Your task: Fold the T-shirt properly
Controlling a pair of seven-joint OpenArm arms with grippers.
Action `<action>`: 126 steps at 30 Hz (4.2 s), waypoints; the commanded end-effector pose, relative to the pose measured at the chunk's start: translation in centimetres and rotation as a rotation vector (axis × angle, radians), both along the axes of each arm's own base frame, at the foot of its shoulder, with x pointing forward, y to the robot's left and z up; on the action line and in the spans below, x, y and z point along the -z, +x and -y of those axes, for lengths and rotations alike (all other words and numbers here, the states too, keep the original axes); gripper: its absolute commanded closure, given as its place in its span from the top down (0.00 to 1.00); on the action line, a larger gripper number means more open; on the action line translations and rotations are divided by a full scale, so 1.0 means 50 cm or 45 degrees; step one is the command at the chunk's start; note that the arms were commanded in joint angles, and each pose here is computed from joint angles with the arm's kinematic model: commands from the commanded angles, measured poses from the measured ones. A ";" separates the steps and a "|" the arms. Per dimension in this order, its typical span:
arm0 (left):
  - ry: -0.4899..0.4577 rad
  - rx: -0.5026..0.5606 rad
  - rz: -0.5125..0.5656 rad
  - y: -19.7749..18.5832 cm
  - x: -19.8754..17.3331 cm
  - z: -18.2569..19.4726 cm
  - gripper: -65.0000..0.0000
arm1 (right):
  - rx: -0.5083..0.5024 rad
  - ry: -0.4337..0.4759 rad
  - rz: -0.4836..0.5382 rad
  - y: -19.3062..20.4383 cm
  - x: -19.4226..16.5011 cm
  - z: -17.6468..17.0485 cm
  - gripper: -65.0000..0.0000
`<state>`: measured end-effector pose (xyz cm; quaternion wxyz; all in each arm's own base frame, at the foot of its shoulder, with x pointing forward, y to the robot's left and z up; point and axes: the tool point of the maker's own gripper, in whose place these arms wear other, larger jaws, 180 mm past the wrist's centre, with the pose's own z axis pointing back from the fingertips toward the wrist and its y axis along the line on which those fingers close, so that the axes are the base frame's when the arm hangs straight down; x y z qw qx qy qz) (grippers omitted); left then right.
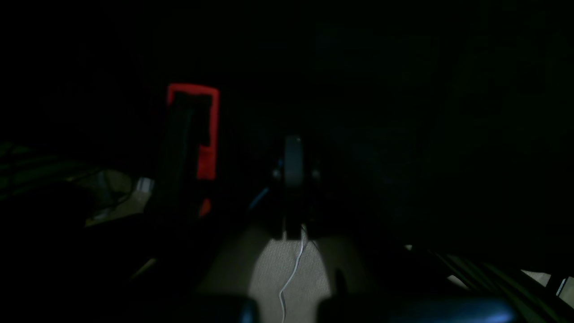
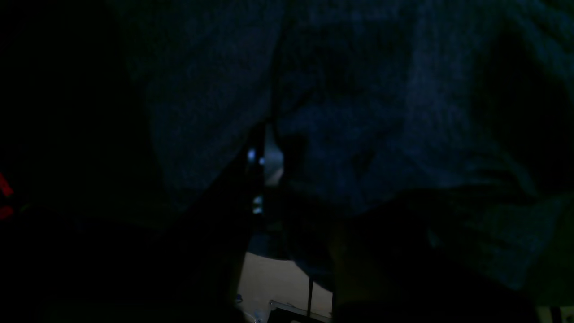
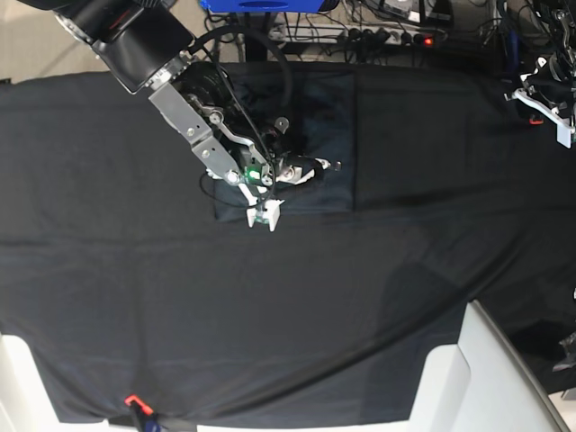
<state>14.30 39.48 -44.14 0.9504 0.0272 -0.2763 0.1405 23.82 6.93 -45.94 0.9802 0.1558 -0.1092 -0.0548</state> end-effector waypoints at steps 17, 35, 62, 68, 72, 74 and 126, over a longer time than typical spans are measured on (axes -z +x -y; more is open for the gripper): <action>0.039 0.009 0.048 0.025 -0.025 -0.019 0.00 | -0.029 0.093 0.035 0.015 -0.051 -0.044 0.01; 0.133 0.047 -0.021 0.027 -0.015 -0.023 0.00 | -0.281 0.212 0.025 -0.016 -0.070 -0.108 0.33; 0.142 0.038 0.003 0.045 -0.023 -0.030 0.00 | -0.575 0.297 0.232 -0.040 -0.189 -0.076 0.20; 0.144 0.046 0.007 0.049 -0.025 -0.027 0.00 | -0.359 0.258 0.157 -0.037 -0.147 0.026 0.02; 0.143 0.046 0.008 0.049 -0.025 -0.026 0.00 | -0.306 0.218 0.201 -0.016 -0.132 0.056 0.00; 0.143 0.046 0.008 0.049 -0.025 -0.026 0.00 | -0.284 0.191 0.195 -0.004 -0.113 0.066 0.00; 0.151 0.042 -0.005 0.038 -0.025 -0.033 0.00 | -0.430 0.155 0.183 0.041 -0.074 -0.056 0.00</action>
